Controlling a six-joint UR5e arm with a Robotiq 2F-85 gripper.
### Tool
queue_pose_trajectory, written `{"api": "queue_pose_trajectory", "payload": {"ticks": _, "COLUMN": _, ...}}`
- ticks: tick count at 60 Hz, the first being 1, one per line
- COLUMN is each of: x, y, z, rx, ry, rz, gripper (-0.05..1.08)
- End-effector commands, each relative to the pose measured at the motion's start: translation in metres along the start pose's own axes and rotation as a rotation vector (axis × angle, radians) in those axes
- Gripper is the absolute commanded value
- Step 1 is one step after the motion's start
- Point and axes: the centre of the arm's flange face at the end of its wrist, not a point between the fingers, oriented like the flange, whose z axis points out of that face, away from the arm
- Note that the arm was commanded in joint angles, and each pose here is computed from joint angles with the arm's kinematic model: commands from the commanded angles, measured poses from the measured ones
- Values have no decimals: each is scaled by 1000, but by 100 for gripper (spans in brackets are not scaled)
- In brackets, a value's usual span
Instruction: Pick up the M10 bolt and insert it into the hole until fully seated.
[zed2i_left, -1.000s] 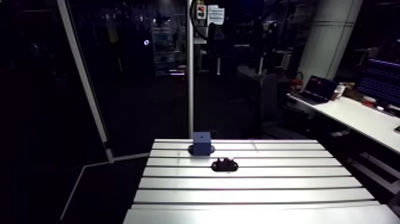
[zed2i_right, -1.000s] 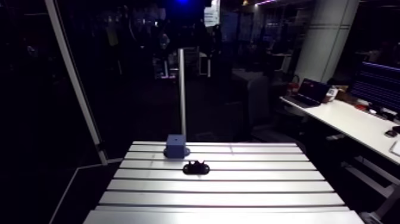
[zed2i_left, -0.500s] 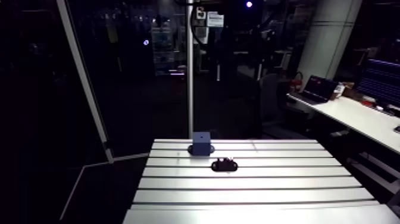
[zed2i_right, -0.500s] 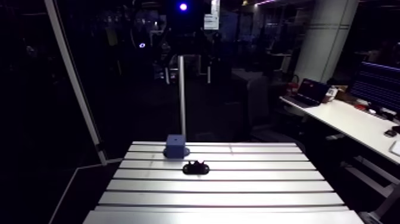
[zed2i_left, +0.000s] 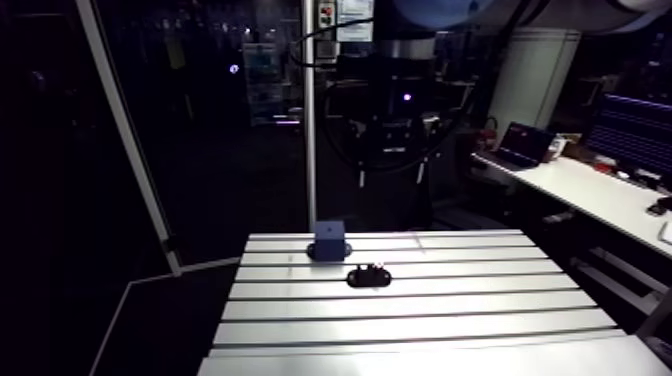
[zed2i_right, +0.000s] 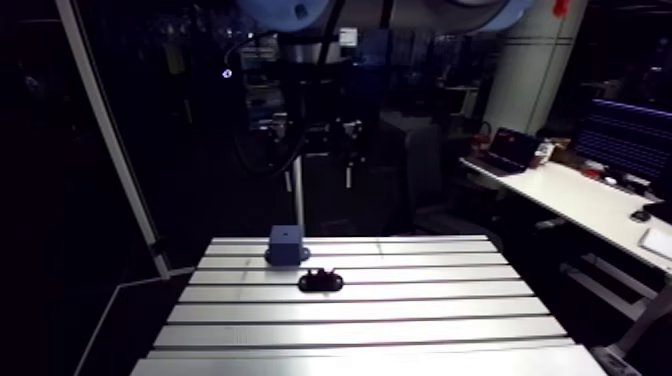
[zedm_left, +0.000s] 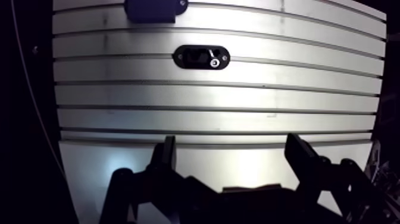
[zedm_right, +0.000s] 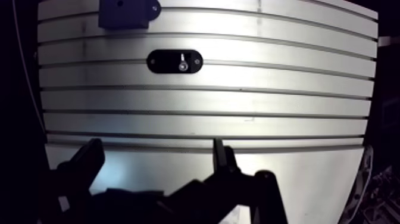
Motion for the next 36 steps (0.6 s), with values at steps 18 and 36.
{"api": "queue_pose_trajectory", "payload": {"ticks": 18, "x": -10, "y": 41, "z": 74, "rx": 97, "ry": 149, "rz": 55, "gripper": 1}}
{"api": "queue_pose_trajectory", "payload": {"ticks": 36, "x": -4, "y": 39, "z": 114, "rx": 96, "ry": 140, "rz": 54, "gripper": 1}}
